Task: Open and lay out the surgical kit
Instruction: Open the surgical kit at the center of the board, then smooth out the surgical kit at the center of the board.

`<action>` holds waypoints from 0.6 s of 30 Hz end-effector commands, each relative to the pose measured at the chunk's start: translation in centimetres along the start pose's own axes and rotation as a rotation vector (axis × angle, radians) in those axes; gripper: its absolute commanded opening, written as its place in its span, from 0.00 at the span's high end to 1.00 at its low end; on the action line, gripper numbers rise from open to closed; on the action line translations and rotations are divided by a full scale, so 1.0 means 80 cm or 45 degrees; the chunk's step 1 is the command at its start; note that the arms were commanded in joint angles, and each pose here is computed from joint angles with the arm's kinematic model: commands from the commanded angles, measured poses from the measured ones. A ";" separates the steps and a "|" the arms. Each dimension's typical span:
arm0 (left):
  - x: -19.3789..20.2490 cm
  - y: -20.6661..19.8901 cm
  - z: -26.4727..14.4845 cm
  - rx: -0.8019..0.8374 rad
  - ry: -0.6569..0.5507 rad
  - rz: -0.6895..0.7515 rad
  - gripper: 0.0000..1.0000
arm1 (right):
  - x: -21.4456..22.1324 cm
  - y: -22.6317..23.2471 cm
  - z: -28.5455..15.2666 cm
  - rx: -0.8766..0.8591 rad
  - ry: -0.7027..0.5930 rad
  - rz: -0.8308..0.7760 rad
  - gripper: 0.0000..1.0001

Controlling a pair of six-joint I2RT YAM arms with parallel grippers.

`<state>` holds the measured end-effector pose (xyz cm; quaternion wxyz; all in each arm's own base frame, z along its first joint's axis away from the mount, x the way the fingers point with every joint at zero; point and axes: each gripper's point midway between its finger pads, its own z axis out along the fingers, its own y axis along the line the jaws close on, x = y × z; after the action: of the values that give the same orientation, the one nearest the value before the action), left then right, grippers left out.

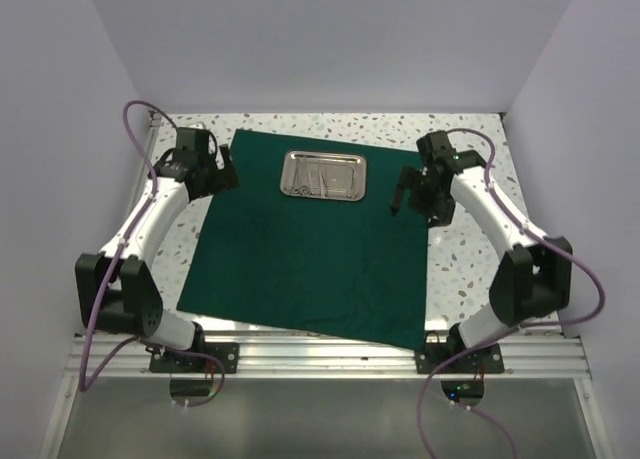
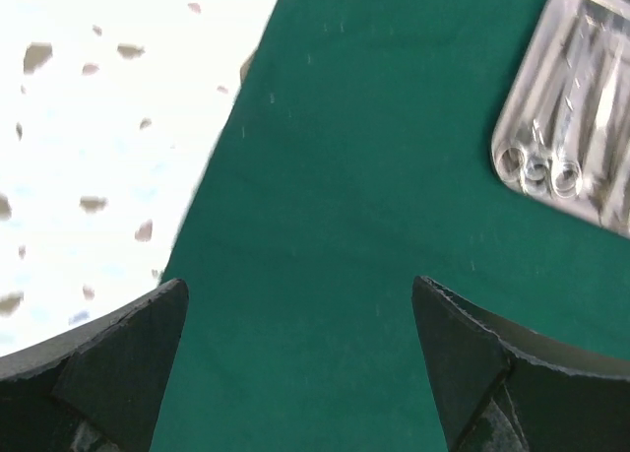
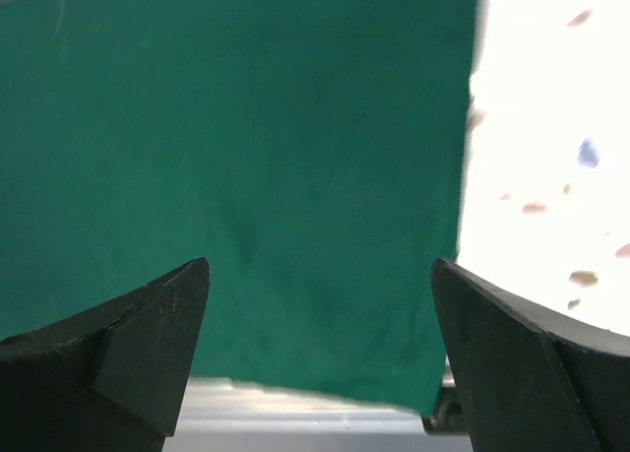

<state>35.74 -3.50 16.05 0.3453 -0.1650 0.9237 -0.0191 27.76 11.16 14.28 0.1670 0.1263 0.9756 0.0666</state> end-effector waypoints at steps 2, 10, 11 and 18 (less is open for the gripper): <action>-0.081 -0.003 0.051 0.071 -0.125 0.031 0.00 | -0.117 -0.019 0.032 0.080 -0.147 0.143 0.02; -0.108 0.032 0.167 0.091 -0.031 -0.041 0.01 | -0.225 -0.028 0.107 0.278 -0.178 0.261 0.02; -0.107 0.033 0.174 0.091 -0.024 -0.020 0.01 | -0.232 -0.031 0.113 0.297 -0.183 0.266 0.02; -0.089 0.032 0.221 0.140 0.057 -0.023 0.02 | -0.261 -0.066 0.165 0.439 -0.175 0.317 0.02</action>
<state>48.90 2.87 5.04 0.2943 -0.1785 0.9374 -0.0537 50.14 4.23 8.04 0.2080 0.2498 0.9445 -0.0480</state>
